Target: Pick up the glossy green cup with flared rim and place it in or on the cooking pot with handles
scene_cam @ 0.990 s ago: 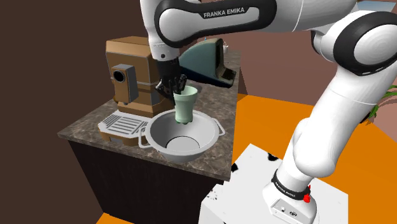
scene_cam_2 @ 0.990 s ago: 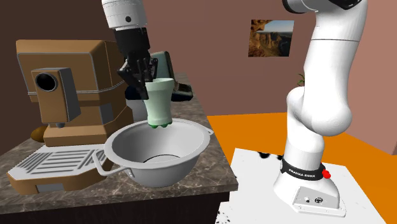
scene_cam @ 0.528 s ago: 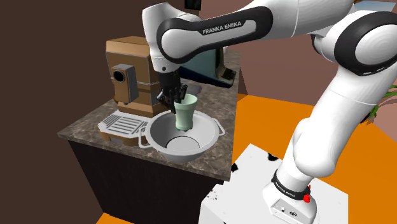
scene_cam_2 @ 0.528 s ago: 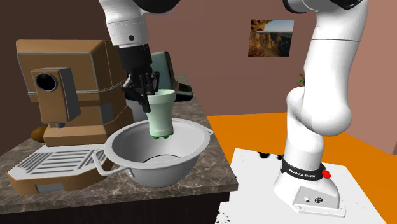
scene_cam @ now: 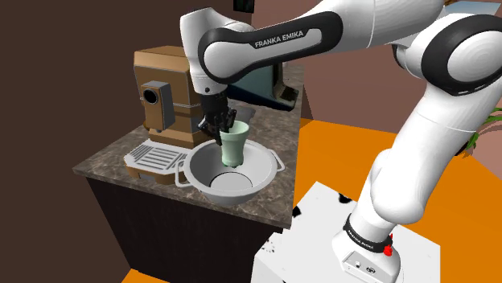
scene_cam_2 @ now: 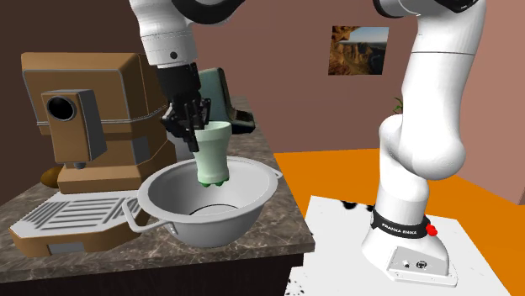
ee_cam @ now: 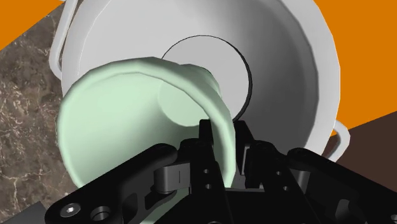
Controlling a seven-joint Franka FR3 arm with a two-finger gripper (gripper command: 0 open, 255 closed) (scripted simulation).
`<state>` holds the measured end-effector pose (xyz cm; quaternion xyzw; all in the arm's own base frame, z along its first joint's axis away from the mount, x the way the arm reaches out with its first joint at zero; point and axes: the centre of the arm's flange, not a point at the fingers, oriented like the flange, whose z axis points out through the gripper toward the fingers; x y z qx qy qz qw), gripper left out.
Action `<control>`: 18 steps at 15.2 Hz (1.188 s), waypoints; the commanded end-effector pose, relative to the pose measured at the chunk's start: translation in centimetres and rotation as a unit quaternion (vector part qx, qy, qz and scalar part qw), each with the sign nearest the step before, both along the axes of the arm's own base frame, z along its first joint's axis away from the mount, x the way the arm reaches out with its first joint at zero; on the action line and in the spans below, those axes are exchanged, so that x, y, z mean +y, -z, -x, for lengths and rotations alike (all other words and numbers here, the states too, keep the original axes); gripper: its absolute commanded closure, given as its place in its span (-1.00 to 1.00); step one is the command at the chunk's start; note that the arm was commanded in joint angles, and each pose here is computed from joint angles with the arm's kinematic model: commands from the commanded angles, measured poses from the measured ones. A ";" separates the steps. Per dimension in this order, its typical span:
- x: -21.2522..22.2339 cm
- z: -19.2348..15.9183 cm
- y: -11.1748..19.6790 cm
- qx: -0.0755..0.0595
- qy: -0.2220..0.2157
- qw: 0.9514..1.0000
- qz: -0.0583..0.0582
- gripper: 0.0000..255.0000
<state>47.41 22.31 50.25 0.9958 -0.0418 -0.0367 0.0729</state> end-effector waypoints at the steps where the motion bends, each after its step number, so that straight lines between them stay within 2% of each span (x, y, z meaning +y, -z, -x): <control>1: 0.0 0.0 0.0 0.000 0.000 1.000 0.000 -1.00; 6: 0.0 0.0 0.0 0.000 0.000 1.000 0.000 -1.00; 10: 0.7 -0.4 -5.0 0.000 0.000 1.000 0.000 -1.00; 18: 0.7 -0.4 -5.0 0.000 0.000 1.000 0.000 -1.00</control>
